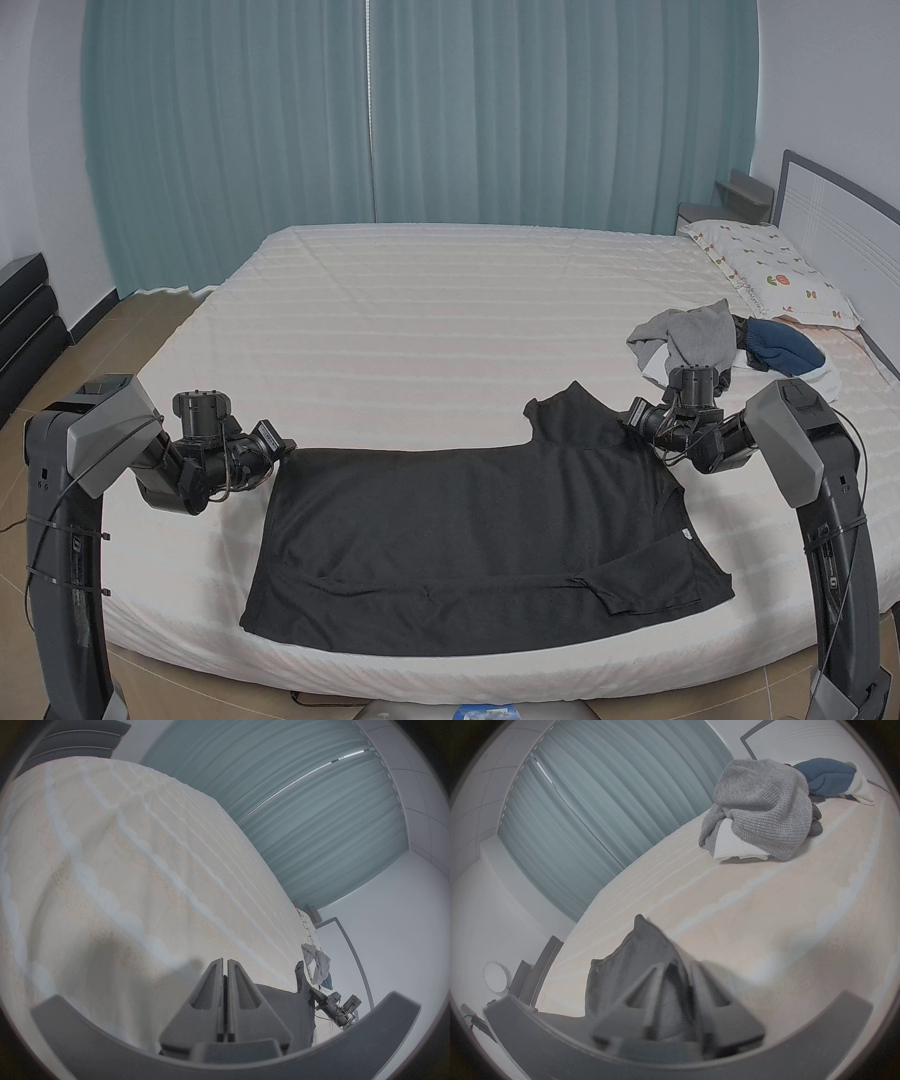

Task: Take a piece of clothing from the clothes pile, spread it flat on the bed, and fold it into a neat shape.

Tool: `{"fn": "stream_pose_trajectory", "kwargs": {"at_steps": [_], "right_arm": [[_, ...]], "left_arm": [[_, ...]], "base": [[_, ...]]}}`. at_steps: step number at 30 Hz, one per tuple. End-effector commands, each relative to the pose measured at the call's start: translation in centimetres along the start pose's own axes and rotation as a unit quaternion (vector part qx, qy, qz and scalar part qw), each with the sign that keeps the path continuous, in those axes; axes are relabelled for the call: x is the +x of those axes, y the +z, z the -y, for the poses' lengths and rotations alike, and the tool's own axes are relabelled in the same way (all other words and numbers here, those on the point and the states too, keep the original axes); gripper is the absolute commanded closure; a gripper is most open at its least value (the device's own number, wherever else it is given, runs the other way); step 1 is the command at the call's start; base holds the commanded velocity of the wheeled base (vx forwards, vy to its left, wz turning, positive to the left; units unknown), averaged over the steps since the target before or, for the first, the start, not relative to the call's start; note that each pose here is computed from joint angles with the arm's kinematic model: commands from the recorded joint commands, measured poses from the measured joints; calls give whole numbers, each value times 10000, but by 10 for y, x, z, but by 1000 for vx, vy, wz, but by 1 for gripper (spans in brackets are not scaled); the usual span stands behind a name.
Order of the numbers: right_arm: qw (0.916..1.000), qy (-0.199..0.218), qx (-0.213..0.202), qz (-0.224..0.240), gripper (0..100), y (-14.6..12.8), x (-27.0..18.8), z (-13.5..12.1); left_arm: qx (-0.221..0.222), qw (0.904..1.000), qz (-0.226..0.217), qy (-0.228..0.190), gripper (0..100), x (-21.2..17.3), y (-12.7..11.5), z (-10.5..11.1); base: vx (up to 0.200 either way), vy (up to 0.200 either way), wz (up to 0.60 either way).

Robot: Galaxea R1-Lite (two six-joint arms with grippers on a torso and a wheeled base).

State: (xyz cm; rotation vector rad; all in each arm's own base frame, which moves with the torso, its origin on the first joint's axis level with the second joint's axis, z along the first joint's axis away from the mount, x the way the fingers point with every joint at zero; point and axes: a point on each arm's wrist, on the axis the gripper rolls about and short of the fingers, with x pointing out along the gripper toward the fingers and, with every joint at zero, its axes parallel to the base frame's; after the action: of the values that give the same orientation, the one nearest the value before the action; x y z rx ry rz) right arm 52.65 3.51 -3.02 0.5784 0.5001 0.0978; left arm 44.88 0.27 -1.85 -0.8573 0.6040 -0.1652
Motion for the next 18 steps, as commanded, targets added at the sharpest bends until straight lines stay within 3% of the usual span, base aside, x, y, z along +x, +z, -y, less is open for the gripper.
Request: {"fn": "stream_pose_trajectory", "kwargs": {"at_steps": [1,7,9,12,18], "right_arm": [[10000,-20,13,-2,100,5,-8,-1],[10000,-30,57,-27,100,13,-22,-3],[9997,9,261,19,100,18,-28,-8],[9987,112,458,178,100,27,-32,-14],[9976,255,473,430,100,32,-37,-14]], "left_arm": [[3,10000,11,-10,100,1,1,0],[15,10000,14,-58,100,-1,3,2],[68,9999,103,-69,100,-3,6,6],[89,9997,185,-98,100,-11,12,15],[110,9993,357,2,100,-20,14,21]], "base": [[0,0,0],[0,0,0],[0,0,0],[0,0,0],[0,0,0]]}}
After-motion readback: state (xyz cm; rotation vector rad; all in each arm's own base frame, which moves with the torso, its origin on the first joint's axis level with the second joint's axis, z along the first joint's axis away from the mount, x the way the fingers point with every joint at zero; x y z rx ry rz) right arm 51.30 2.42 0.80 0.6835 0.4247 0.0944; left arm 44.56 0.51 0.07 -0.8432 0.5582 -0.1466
